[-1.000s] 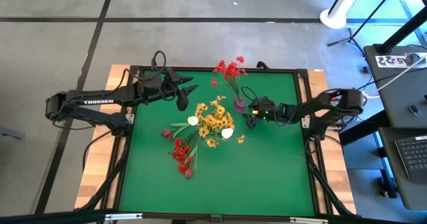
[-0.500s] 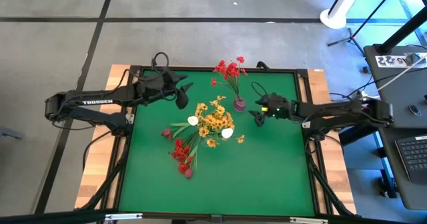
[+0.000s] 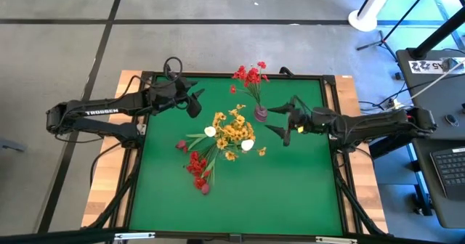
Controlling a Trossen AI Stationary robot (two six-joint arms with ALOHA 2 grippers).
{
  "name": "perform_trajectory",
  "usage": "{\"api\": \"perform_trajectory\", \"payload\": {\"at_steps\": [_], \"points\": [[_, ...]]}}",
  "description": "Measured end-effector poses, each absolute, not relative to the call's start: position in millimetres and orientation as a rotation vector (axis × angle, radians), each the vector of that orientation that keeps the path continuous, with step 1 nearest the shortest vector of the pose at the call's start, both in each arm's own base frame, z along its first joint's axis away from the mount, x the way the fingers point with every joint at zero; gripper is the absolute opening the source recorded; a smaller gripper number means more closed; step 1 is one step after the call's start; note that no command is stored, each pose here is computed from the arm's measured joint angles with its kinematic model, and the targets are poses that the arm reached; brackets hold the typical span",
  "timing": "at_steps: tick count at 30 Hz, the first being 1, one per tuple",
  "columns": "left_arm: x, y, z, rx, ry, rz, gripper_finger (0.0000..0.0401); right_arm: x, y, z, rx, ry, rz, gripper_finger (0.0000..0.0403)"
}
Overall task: Sort flowers into vase by color
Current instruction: Put the top red tulip into the violet vase
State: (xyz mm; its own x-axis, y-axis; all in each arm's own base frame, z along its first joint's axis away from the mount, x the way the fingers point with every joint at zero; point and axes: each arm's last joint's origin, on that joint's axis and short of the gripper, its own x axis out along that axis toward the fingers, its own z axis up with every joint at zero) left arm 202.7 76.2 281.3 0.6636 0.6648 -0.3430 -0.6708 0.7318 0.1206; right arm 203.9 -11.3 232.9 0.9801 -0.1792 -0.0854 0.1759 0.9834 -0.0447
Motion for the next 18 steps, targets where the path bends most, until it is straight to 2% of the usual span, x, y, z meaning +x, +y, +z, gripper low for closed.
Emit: {"api": "perform_trajectory", "payload": {"at_steps": [4,10,18], "points": [[203,76,281,-0.034,0.381,0.757,0.0184,223,-4,229,-0.137,0.153,-0.186,0.0308],[203,76,280,-0.041,0.382,0.757,0.0184,258,-5,199,-0.283,0.354,-0.195,0.0308],[202,75,279,-0.061,0.393,0.755,0.0184,309,-7,169,-0.362,0.496,-0.129,0.0307]]}}
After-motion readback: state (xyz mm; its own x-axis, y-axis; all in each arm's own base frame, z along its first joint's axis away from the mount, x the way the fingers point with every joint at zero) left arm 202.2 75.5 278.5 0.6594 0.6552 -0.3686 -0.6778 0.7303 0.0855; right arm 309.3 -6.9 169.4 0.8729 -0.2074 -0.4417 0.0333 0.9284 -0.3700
